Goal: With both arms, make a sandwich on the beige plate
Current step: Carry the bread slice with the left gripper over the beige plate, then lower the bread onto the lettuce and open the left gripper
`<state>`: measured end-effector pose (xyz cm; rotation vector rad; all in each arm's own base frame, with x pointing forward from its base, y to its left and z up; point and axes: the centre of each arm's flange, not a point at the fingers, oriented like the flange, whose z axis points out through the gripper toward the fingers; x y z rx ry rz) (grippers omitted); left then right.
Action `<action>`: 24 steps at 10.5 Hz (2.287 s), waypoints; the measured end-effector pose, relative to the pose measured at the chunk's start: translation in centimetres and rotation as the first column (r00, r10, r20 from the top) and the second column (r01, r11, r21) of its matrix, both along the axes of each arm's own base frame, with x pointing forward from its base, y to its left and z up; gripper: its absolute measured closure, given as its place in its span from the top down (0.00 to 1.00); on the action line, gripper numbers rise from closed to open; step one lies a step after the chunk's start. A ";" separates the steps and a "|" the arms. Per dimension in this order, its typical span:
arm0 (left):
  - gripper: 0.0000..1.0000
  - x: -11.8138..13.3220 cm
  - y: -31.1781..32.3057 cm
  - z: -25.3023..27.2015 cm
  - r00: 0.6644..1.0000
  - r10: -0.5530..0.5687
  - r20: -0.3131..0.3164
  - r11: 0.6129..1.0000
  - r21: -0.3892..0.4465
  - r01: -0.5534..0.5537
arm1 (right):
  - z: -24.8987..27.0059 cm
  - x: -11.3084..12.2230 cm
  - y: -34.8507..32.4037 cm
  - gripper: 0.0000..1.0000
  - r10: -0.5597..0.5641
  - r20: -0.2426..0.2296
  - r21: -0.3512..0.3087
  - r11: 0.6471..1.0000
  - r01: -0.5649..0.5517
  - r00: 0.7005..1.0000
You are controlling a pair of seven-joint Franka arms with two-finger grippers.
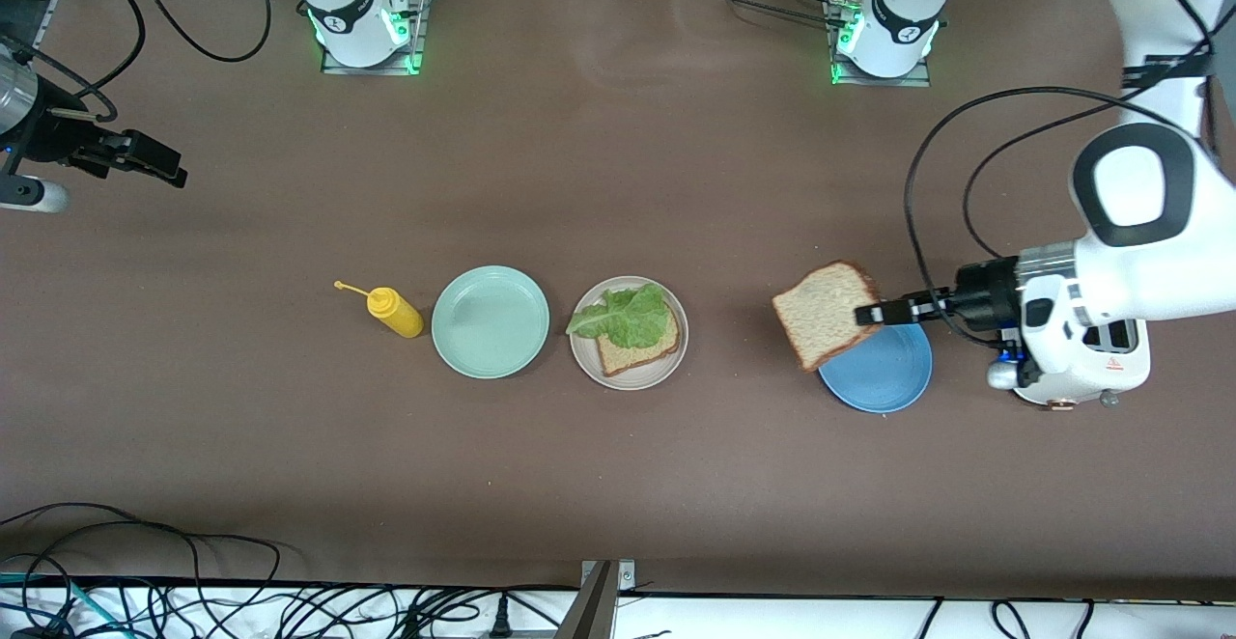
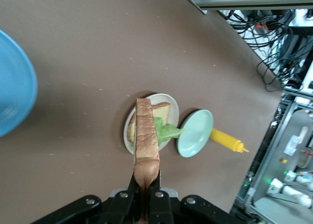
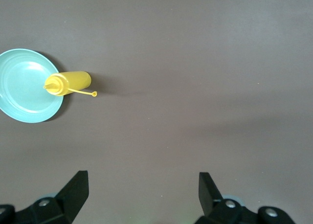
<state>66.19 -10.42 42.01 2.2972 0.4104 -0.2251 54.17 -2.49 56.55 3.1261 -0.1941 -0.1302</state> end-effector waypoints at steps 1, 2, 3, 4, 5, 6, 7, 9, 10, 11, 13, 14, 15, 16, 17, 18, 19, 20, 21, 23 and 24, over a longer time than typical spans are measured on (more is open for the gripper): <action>0.09 -0.1 -1.4 -0.4 1.000 0.030 -0.011 0.999 -0.031 -0.030 | 0.0 0.0 -0.2 1.00 -0.005 0.000 0.006 1.000 0.005 1.000; 0.09 -0.1 -3.0 -0.7 0.998 0.064 -0.018 0.996 -0.054 -0.065 | 0.0 0.0 -0.1 1.00 -0.005 0.000 0.010 1.000 0.005 1.000; 0.09 -0.1 -4.8 -1.2 0.995 0.099 -0.020 0.992 -0.075 -0.100 | 0.0 0.0 -0.1 1.00 -0.005 0.000 0.011 1.000 0.005 1.000; 0.09 -0.2 -6.8 -2.0 0.992 0.122 -0.019 0.988 -0.093 -0.124 | -0.1 0.0 -0.1 1.00 -0.005 -0.001 0.012 1.000 0.005 1.000; 0.09 -0.4 -8.8 -3.2 0.990 0.138 -0.023 0.985 -0.100 -0.139 | -0.1 0.0 -0.1 1.00 -0.006 -0.001 0.012 1.000 0.006 1.000; 0.09 -0.5 -10.5 -4.5 0.988 0.150 -0.023 0.984 -0.094 -0.151 | -0.1 0.0 -0.1 1.00 -0.006 -0.001 0.012 1.000 0.006 1.000; 0.09 -0.7 -12.2 -5.9 0.986 0.163 -0.020 0.983 -0.085 -0.164 | -0.1 0.0 -0.1 1.00 -0.006 -0.001 0.012 1.000 0.006 1.000; 0.09 -1.0 -14.8 -8.4 0.977 0.213 -0.024 0.973 -0.088 -0.214 | -0.1 0.0 -0.1 1.00 -0.007 -0.001 0.012 1.000 0.007 1.000; 0.09 -1.2 -15.8 -9.2 0.974 0.224 -0.027 0.970 -0.088 -0.226 | -0.1 0.0 -0.2 1.00 -0.007 -0.001 0.012 1.000 0.007 1.000; 0.09 -1.5 -16.7 -9.8 0.972 0.234 -0.027 0.968 -0.085 -0.235 | -0.1 0.0 -0.2 1.00 -0.007 -0.001 0.012 1.000 0.007 1.000; 0.09 -2.0 -18.1 -11.5 0.966 0.256 -0.029 0.963 -0.074 -0.258 | -0.1 0.0 -0.2 1.00 -0.008 -0.001 0.012 1.000 0.008 1.000; 0.09 -2.4 -19.1 -12.2 0.963 0.268 -0.027 0.961 -0.069 -0.269 | -0.1 0.0 -0.2 1.00 -0.008 -0.001 0.012 1.000 0.008 1.000; 0.09 -3.0 -20.1 -12.9 0.964 0.265 -0.030 0.962 -0.062 -0.266 | -0.1 0.0 -0.2 1.00 -0.008 -0.001 0.012 1.000 0.008 1.000; 0.09 -3.6 -20.9 -13.5 0.965 0.259 -0.039 0.963 -0.059 -0.261 | -0.1 0.0 -0.2 1.00 -0.008 -0.001 0.012 1.000 0.008 1.000; 0.09 -4.0 -21.5 -14.1 0.965 0.259 -0.050 0.963 -0.068 -0.262 | -0.1 0.0 -0.2 1.00 -0.008 -0.001 0.012 1.000 0.008 1.000; 0.09 -4.3 -21.9 -14.6 0.965 0.258 -0.056 0.962 -0.077 -0.262 | -0.1 0.0 -0.2 1.00 -0.008 -0.001 0.012 1.000 0.008 1.000; 0.09 -4.5 -22.1 -15.2 0.963 0.263 -0.059 0.961 -0.076 -0.267 | -0.1 0.0 -0.2 1.00 -0.008 -0.001 0.012 1.000 0.008 1.000; 0.09 -4.6 -22.3 -15.6 0.961 0.271 -0.055 0.959 -0.074 -0.275 | -0.1 0.0 -0.2 1.00 -0.008 -0.001 0.012 1.000 0.008 1.000; 0.09 -4.8 -22.6 -16.0 0.960 0.276 -0.054 0.958 -0.070 -0.280 | -0.1 0.0 -0.2 1.00 -0.008 -0.001 0.012 1.000 0.008 1.000; 0.09 -5.0 -22.7 -16.9 0.957 0.284 -0.063 0.955 -0.066 -0.288 | -0.1 0.0 -0.2 1.00 -0.008 -0.001 0.013 1.000 0.008 1.000; 0.09 -5.0 -22.8 -17.3 0.957 0.283 -0.059 0.956 -0.063 -0.287 | -0.1 0.0 -0.2 1.00 -0.008 -0.001 0.013 1.000 0.008 1.000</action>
